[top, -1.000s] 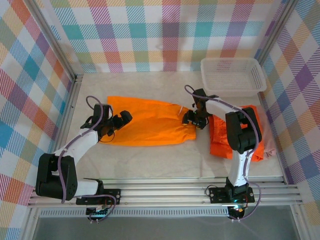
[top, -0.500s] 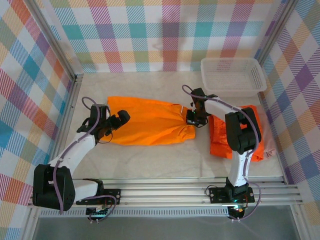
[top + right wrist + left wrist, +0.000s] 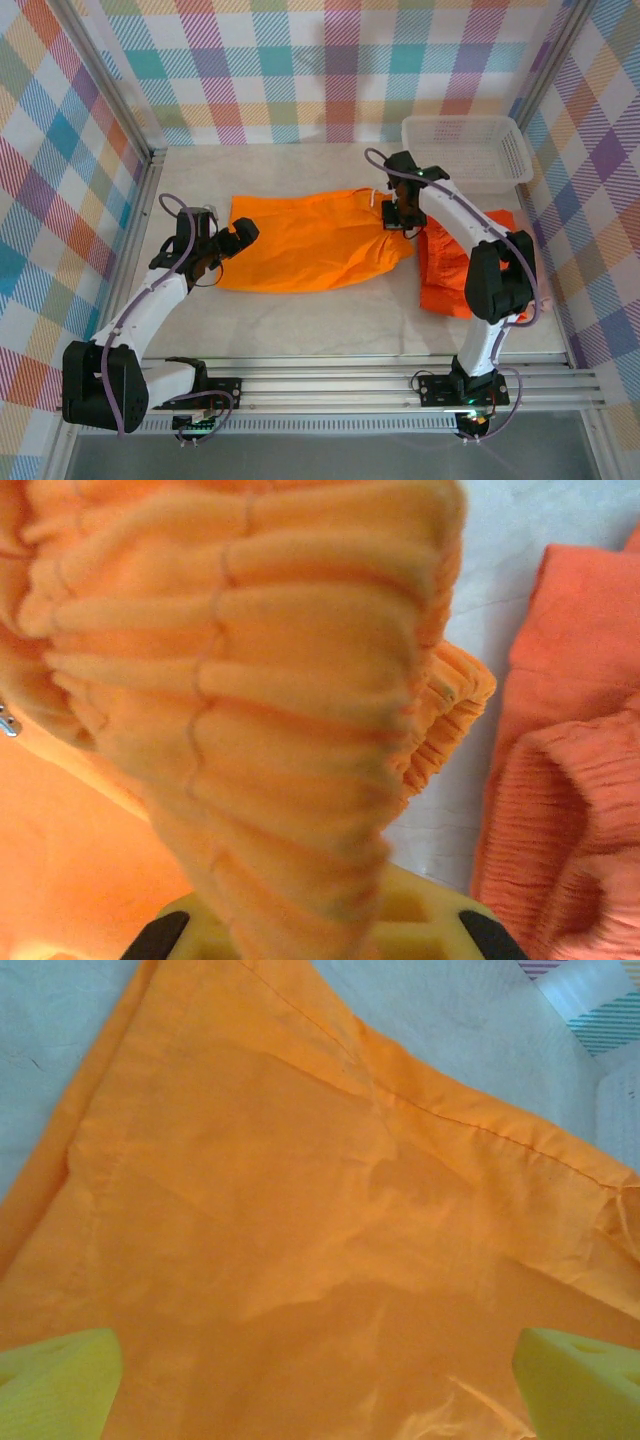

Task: Fold and stack the shorts

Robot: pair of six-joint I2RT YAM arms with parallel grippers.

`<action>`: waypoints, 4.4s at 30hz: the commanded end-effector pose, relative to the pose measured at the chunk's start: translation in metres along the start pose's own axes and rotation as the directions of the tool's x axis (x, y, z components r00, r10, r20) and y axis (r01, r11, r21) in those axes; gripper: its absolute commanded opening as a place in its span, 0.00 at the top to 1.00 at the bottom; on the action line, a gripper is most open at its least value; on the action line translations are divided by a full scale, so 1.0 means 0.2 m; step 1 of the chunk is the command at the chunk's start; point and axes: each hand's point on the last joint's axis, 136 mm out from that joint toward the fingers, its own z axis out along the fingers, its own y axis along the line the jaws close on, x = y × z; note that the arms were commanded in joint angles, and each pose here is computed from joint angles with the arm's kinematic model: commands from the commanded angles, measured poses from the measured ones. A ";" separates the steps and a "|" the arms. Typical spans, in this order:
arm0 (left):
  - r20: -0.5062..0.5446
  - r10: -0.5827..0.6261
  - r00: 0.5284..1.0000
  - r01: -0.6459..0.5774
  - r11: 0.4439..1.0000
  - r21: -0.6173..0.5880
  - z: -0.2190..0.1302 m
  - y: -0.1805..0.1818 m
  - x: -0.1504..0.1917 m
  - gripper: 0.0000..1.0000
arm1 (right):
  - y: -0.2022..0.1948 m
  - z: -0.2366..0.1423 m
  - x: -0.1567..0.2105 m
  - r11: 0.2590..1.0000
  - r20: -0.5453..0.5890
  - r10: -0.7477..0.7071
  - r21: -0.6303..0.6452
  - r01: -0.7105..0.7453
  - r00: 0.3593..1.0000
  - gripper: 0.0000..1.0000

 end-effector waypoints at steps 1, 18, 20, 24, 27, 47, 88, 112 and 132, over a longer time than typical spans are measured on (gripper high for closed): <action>0.034 0.006 0.999 -0.008 0.999 0.044 -0.03 -0.07 -0.07 0.00 | -0.03 -0.13 0.00 0.997 0.007 -0.063 0.053 0.062 0.998 1.00; -0.045 -0.046 0.998 0.053 0.985 0.161 0.14 -0.19 -0.07 0.00 | -0.10 -0.24 -0.07 0.981 0.006 -0.118 0.154 0.115 0.993 1.00; -0.062 -0.052 0.997 0.062 0.984 0.167 0.18 -0.21 -0.06 0.00 | -0.11 -0.25 -0.08 0.980 0.009 -0.121 0.161 0.118 0.993 1.00; -0.114 -0.072 0.991 0.091 0.980 0.176 0.30 -0.21 -0.01 0.00 | -0.11 -0.27 -0.10 0.979 0.017 -0.124 0.165 0.120 0.992 1.00; -0.144 -0.076 0.987 0.098 0.983 0.157 0.38 -0.19 0.06 0.00 | -0.12 -0.29 -0.11 0.977 0.022 -0.127 0.176 0.121 0.992 1.00; -0.306 0.000 0.952 0.034 0.994 0.105 0.45 -0.17 0.72 0.00 | -0.21 -0.43 -0.14 0.946 -0.003 -0.160 0.285 0.154 0.987 1.00; -0.274 -0.043 0.961 0.077 0.990 0.116 0.31 -0.15 0.58 0.00 | 0.51 -0.40 -0.08 0.975 -0.067 -0.186 0.108 0.192 0.980 1.00; -0.346 0.015 0.938 0.036 0.990 0.138 0.48 -0.25 0.78 0.00 | 0.69 -0.37 -0.01 0.971 -0.080 -0.226 0.068 0.231 0.971 1.00; -0.336 0.125 0.933 -0.051 0.974 0.223 0.30 -0.49 0.78 0.00 | -0.06 -0.88 -0.17 0.869 0.068 -0.269 0.448 0.212 0.961 1.00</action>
